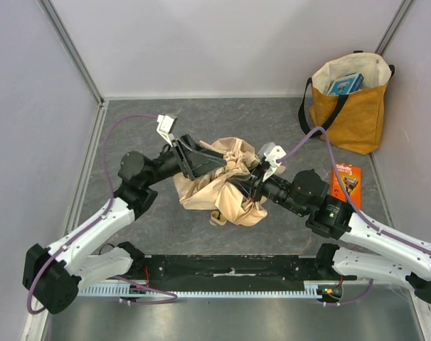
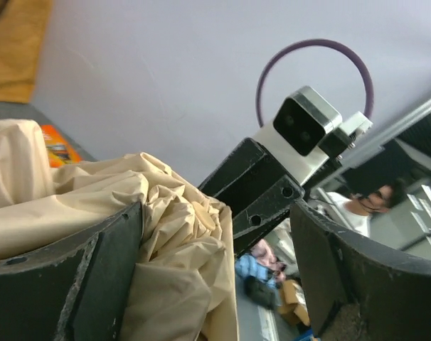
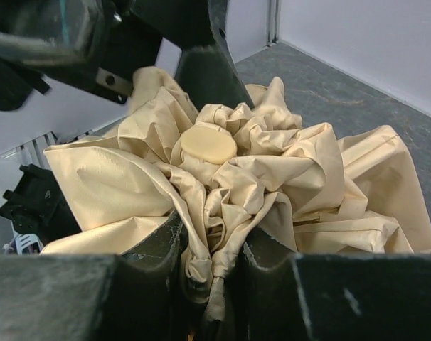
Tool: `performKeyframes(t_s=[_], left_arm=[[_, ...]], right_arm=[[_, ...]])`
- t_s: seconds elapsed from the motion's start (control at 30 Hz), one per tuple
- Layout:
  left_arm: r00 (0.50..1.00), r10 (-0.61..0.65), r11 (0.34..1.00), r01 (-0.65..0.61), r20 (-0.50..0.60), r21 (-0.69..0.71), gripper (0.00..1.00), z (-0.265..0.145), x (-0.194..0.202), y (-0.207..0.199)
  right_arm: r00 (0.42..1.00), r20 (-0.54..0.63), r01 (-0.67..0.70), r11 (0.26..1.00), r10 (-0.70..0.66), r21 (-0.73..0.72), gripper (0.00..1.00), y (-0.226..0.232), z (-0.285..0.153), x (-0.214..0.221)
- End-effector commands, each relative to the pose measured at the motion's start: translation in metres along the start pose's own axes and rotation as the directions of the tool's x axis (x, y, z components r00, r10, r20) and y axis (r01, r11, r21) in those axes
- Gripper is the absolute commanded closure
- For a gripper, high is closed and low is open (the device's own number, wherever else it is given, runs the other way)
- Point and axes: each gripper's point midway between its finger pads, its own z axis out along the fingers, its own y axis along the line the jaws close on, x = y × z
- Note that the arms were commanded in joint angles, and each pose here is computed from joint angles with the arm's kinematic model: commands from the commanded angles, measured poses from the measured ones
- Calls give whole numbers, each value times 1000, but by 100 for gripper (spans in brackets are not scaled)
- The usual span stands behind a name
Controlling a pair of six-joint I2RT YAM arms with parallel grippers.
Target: Put away the umbrella
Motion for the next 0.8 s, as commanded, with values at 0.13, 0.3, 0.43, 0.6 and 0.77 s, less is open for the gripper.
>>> performKeyframes(t_s=[0.13, 0.3, 0.43, 0.6, 0.77], left_arm=[[956, 294, 891, -283, -23, -355, 7, -32, -44, 4], [929, 367, 798, -335, -37, -501, 6, -60, -52, 13], [913, 400, 771, -380, -74, -511, 18, -76, -42, 11], [896, 384, 842, -438, -221, -314, 25, -73, -4, -13], [901, 301, 842, -405, -312, -357, 19, -79, 14, 12]], right_arm=[[991, 132, -25, 993, 10, 112, 100, -19, -22, -46], [991, 131, -26, 981, 0, 191, 100, -34, -33, -47], [992, 128, -26, 974, -4, 226, 100, -40, -35, -51], [993, 114, -34, 965, 5, 259, 100, -45, -38, -51], [992, 128, -39, 967, 7, 251, 100, -43, -39, -57]])
